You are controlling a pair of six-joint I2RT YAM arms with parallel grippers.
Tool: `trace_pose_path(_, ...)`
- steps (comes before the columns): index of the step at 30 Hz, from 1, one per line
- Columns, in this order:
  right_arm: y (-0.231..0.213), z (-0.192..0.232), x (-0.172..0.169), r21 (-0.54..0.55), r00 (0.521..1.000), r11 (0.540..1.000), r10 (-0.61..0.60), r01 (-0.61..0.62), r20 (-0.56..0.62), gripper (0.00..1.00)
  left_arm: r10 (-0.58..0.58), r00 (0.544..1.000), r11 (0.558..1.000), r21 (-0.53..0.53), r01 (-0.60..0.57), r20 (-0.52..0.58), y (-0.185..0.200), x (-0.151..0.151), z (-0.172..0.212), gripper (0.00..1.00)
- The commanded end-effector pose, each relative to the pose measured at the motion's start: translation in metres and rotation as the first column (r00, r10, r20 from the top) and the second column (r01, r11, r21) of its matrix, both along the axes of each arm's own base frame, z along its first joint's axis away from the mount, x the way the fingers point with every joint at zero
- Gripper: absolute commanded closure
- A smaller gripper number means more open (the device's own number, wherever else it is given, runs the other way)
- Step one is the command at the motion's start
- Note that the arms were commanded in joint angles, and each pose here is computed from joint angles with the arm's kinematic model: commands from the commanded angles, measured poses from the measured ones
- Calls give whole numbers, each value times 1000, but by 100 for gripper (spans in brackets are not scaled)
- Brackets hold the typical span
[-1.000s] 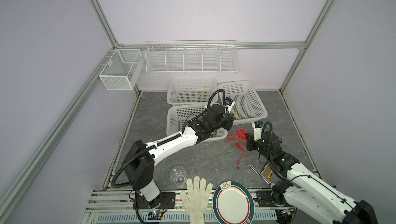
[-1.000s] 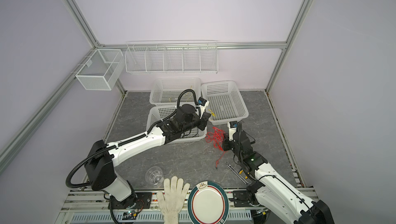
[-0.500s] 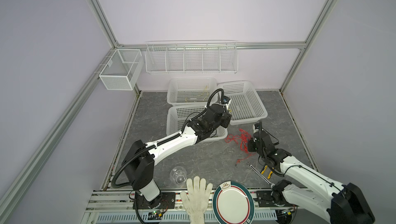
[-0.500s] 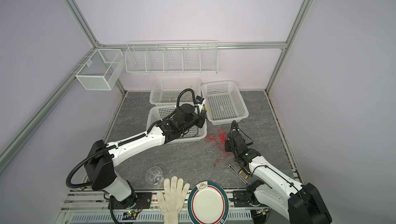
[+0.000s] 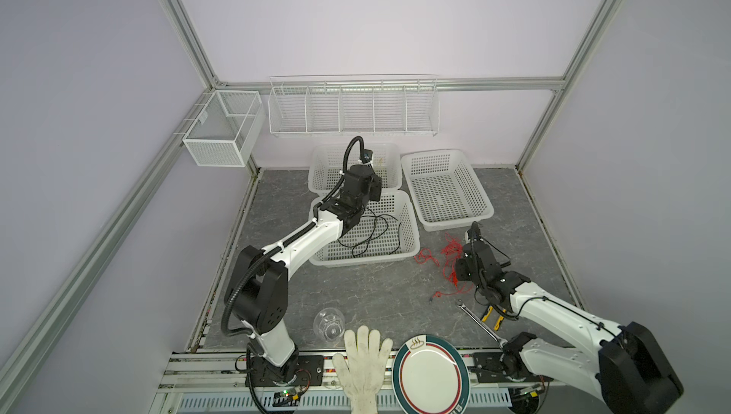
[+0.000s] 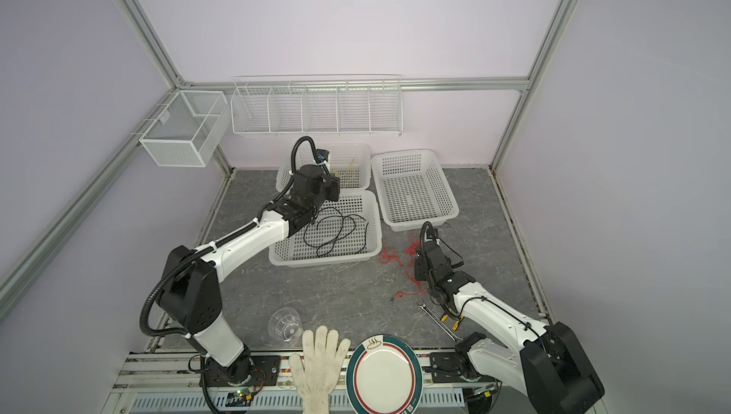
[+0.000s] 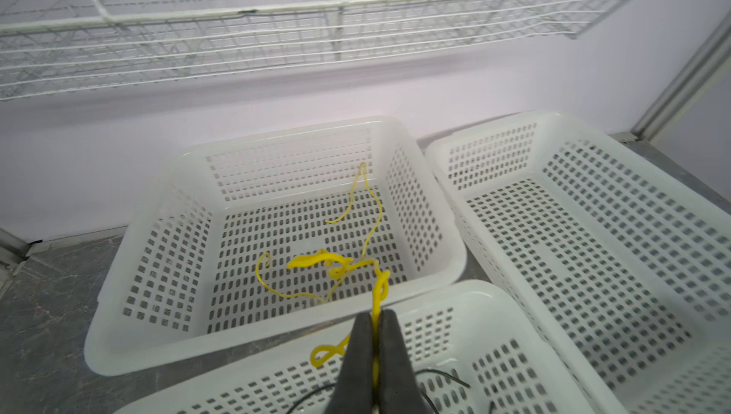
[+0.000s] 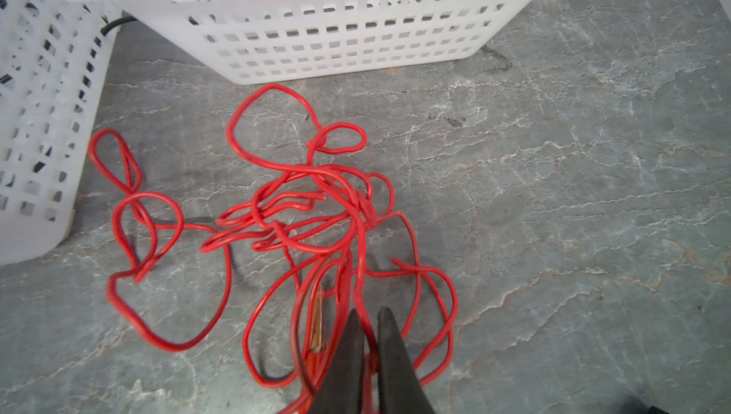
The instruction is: Untangle the cables
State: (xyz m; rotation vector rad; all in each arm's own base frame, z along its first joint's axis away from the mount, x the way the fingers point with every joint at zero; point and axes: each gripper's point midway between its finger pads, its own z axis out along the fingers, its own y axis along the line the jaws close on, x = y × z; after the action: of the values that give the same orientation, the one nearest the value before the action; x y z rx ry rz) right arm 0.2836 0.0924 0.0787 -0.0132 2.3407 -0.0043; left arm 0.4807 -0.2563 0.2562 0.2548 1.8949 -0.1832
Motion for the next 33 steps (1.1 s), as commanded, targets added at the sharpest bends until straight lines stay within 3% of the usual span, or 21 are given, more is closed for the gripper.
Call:
trace_pose_path(1,1,7,8,6,999,1000,-15,15,28,87,46,999,998,-54,-46,-4,9,33,-3,100)
trace_pose_path(8,7,5,9,26,1000,1000,4,-4,21,88,72,996,993,-90,-76,-50,8,78,-31,100)
trace_pose_path(16,10,5,11,31,1000,999,14,-15,19,87,77,990,991,-97,-88,-115,-3,94,-63,99)
trace_pose_path(19,11,4,11,32,1000,999,16,-17,17,87,71,989,993,-88,-82,-128,-5,96,-67,92)
trace_pose_path(25,15,3,13,45,1000,999,24,-25,15,87,51,991,995,-82,-62,-124,-6,91,-61,60)
trace_pose_path(33,17,5,15,49,1000,998,26,-27,11,87,-17,991,992,-126,1,-132,-11,73,-48,41)
